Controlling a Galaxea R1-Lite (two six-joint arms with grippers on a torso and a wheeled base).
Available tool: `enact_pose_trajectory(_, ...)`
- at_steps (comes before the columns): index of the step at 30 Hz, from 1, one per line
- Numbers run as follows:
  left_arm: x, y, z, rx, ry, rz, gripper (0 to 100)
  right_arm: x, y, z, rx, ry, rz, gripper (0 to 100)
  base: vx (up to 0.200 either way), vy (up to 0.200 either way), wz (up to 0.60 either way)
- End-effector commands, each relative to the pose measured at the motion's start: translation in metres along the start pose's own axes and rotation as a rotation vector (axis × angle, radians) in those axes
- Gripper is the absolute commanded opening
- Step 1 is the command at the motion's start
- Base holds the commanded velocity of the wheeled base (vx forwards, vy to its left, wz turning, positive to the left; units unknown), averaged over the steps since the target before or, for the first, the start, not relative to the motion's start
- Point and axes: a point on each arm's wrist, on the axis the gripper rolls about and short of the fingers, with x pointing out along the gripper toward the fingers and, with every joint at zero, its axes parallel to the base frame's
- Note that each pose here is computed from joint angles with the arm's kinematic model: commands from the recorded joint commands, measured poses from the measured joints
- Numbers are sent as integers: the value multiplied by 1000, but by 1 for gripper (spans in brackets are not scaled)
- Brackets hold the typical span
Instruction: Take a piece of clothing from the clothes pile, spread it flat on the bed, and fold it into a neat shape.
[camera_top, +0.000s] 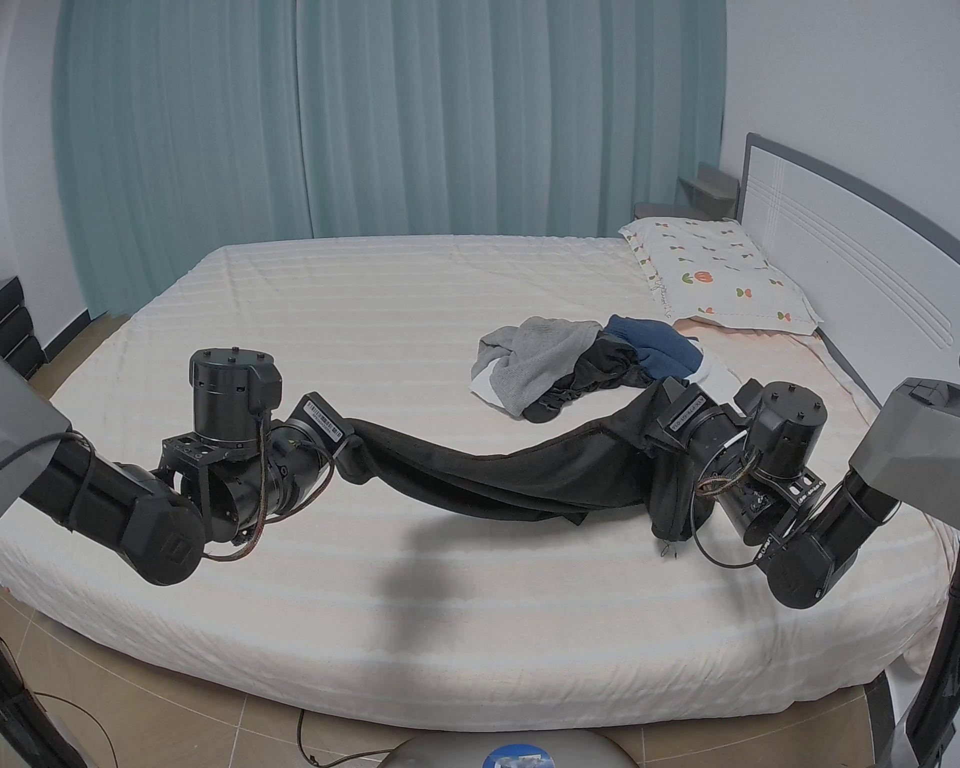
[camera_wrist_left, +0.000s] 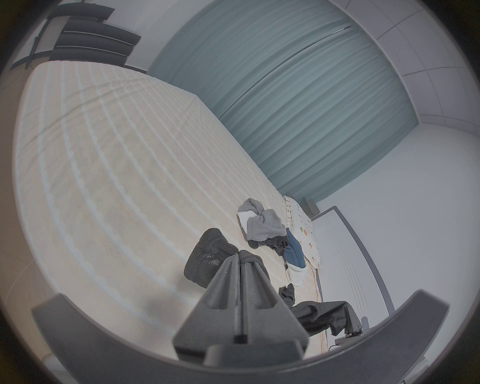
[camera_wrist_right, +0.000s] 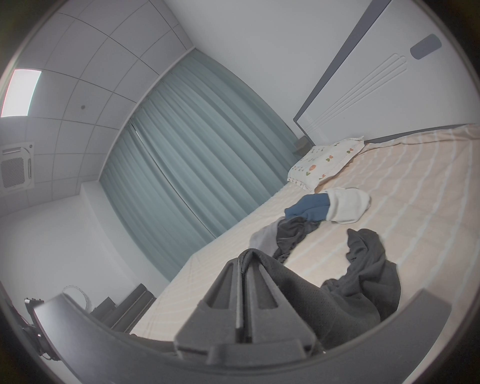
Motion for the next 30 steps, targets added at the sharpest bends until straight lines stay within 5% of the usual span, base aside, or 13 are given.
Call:
enact_pose_trajectory(1, -2, -1, 4, -5, -13, -6, 0, 0, 1, 1, 8, -13, 13, 0, 0, 200, 0)
enact_pose_trajectory(30, -14, -5, 22, -19, -65, -31, 0, -4, 15, 7, 47, -32, 77, 0, 0, 200, 0)
